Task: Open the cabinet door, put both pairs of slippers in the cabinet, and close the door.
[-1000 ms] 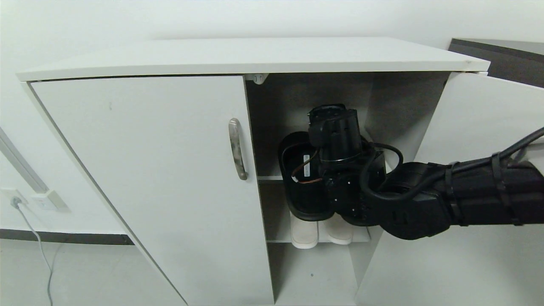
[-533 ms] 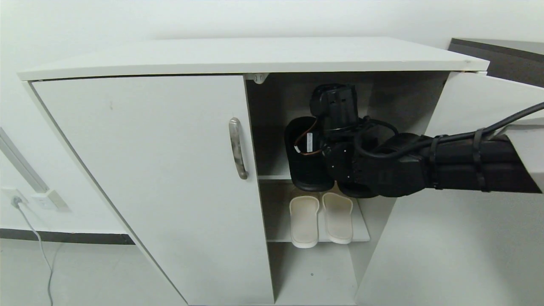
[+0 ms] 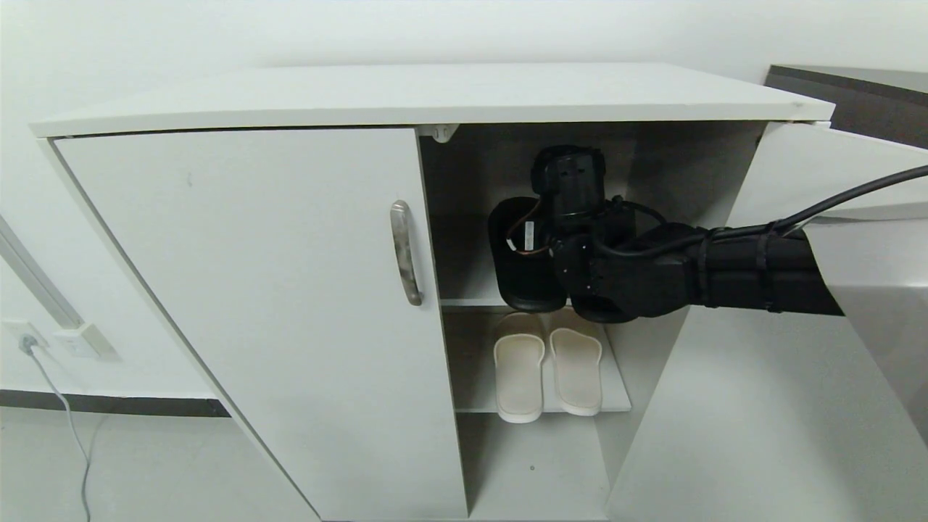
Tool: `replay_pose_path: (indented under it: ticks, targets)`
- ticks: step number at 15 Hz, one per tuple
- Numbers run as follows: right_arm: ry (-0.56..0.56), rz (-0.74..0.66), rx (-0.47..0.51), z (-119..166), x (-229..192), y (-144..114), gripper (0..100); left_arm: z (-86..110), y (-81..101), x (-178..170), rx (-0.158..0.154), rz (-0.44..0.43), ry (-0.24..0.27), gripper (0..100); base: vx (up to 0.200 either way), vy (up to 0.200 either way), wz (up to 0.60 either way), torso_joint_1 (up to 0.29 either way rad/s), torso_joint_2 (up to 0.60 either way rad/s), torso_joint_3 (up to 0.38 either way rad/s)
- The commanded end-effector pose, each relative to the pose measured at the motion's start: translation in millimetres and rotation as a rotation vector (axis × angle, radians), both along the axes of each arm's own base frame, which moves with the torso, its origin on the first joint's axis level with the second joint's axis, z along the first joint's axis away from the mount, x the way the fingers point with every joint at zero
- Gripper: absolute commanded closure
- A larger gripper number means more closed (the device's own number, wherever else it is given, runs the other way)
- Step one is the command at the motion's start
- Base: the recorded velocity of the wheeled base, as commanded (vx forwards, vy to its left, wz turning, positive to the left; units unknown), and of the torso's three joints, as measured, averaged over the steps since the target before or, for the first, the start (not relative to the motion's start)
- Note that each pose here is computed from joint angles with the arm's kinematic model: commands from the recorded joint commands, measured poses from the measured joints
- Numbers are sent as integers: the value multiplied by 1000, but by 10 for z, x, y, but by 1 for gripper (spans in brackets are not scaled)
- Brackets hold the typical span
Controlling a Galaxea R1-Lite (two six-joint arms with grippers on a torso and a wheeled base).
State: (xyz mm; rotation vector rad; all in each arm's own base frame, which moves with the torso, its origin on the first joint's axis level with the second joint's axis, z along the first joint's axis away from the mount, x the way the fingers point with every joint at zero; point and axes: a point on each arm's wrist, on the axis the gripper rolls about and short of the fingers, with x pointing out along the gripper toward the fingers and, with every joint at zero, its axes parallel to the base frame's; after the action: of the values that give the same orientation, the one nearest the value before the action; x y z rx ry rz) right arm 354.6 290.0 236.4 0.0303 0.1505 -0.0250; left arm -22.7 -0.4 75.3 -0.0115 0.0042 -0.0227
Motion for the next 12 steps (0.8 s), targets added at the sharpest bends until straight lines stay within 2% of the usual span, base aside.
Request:
replay_pose_path:
  ticks: [1, 12]
  targets:
    - [5, 0, -3, -35, 27, 4, 100, -1, 0, 0, -1, 0, 1, 100, 0, 0, 0, 0, 0, 0]
    - [18, -3, -14, -126, 101, 21, 100, -1, 0, 0, -2, 1, 1, 100, 0, 0, 0, 0, 0, 0]
